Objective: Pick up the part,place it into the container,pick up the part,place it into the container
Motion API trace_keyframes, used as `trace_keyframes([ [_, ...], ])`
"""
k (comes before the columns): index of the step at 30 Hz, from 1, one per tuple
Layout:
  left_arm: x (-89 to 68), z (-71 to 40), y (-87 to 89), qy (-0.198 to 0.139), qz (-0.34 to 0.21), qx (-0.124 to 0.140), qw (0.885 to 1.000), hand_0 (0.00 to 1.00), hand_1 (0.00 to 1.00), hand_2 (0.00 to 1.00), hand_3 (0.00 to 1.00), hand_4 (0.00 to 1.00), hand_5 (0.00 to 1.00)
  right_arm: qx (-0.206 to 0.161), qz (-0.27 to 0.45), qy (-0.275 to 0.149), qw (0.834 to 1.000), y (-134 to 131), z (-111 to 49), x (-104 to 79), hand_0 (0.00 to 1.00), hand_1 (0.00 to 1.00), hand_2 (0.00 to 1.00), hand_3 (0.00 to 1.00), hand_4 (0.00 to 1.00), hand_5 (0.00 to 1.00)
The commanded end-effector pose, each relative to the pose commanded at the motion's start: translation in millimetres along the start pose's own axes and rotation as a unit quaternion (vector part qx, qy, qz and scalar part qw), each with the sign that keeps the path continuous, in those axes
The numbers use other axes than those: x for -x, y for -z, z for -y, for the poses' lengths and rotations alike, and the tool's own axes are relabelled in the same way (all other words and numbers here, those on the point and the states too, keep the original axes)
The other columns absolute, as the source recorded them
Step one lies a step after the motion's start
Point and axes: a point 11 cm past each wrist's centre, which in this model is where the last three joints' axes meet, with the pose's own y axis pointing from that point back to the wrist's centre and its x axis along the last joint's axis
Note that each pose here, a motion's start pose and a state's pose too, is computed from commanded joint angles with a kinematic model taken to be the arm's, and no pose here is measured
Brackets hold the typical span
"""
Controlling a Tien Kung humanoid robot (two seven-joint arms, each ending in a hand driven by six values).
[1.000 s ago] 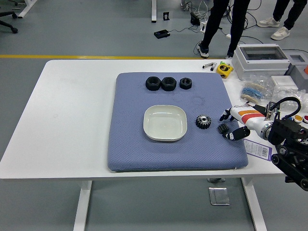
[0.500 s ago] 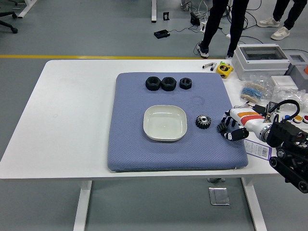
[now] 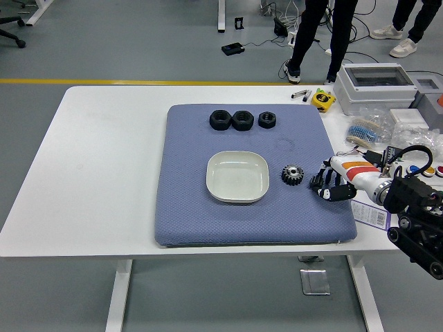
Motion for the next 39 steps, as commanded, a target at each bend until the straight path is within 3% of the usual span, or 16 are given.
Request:
trace_keyframes([
  [19,-0.2,-0.1,-2.9,0.000,-0.002,0.003,1.000,0.618,0.589,0.683,0.598,0.588,0.579,-0.037,0.002,-0.020,0.999,24.9,-0.5,-11.0,0.172,0.339,0.456,0.491,0.674,0.437],
  [31,-0.5,0.0,-2.5,-0.001,-0.003,0.003,1.000,0.619,0.589,0.683,0.598,0.588,0.578,-0.113,0.003,-0.058,0.992,91.1,10.0,-28.2,0.161,0.335,0.457,0.493,0.676,0.415],
  [39,-1.3,0.0,-2.9,-0.003,-0.004,0.004,1.000,0.619,0.588,0.680,0.598,0.588,0.578,-0.155,-0.027,-0.040,0.987,142.9,20.6,-19.2,0.162,0.344,0.459,0.499,0.678,0.409],
])
